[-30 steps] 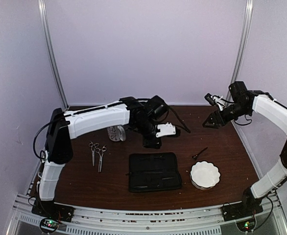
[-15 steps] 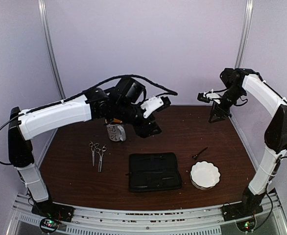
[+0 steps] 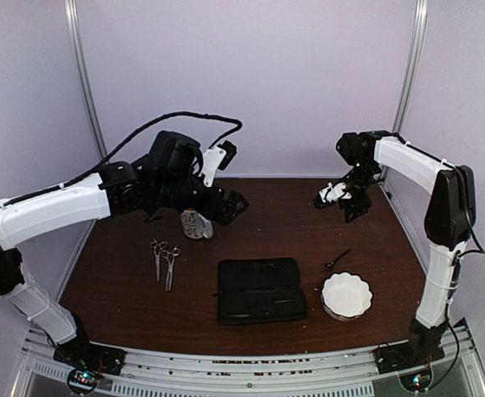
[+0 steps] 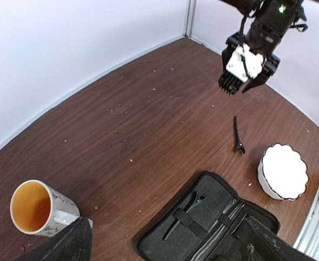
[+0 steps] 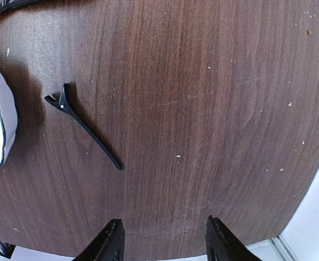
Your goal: Sort the hair-cutting tools
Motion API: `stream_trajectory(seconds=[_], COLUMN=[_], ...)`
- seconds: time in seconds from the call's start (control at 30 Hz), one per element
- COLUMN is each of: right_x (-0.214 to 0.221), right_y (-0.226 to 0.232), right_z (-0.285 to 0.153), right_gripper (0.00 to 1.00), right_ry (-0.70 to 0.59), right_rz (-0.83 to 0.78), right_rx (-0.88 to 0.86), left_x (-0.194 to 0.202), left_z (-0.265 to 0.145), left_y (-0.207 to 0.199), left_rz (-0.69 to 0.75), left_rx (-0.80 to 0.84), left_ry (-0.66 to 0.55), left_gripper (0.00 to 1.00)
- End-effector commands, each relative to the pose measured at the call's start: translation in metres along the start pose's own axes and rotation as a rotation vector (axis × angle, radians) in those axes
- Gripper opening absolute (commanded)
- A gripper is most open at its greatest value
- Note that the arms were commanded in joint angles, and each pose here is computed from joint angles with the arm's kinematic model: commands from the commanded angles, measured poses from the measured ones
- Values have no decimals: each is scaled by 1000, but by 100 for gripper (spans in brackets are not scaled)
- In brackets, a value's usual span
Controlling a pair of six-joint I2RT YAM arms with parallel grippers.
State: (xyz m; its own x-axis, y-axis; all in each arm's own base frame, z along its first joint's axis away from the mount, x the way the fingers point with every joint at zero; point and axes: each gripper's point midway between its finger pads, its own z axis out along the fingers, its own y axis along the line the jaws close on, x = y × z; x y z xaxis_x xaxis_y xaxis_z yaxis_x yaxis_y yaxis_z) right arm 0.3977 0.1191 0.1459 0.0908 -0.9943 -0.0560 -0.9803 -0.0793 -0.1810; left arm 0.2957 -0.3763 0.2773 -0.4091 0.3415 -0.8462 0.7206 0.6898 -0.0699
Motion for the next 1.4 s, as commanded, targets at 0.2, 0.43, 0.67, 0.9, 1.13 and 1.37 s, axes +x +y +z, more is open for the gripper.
stream_trajectory(seconds=[0.2,0.43,0.67,0.9,1.13,1.37], right_x=[-9,-4,2,-2,-2,-6], right_y=[22,48,65,60,61,72], right_z=[57,87,107,107,107,105], right_gripper=[51,47,38,33,28,29], right_ry=[134,190,250,240,286,322], right_rz=[-235,-306,-331,-330,-349,-369], right_rx=[-63,-129,-191,-181,-204,-236], left_x=[-49,-43,-47,-46,-46,-45], left_z=[-53,-53,-48,-40,-40,-45], left_y=[27,40,30,20,22,27], left_rz=[-94,-164,-54,-6,30,66], left_rx=[-145,-222,-179,-128,-142,-168], left_ry=[-234,-172,-129,-106,-102,-89], left_gripper=[98,98,98,98,98,98])
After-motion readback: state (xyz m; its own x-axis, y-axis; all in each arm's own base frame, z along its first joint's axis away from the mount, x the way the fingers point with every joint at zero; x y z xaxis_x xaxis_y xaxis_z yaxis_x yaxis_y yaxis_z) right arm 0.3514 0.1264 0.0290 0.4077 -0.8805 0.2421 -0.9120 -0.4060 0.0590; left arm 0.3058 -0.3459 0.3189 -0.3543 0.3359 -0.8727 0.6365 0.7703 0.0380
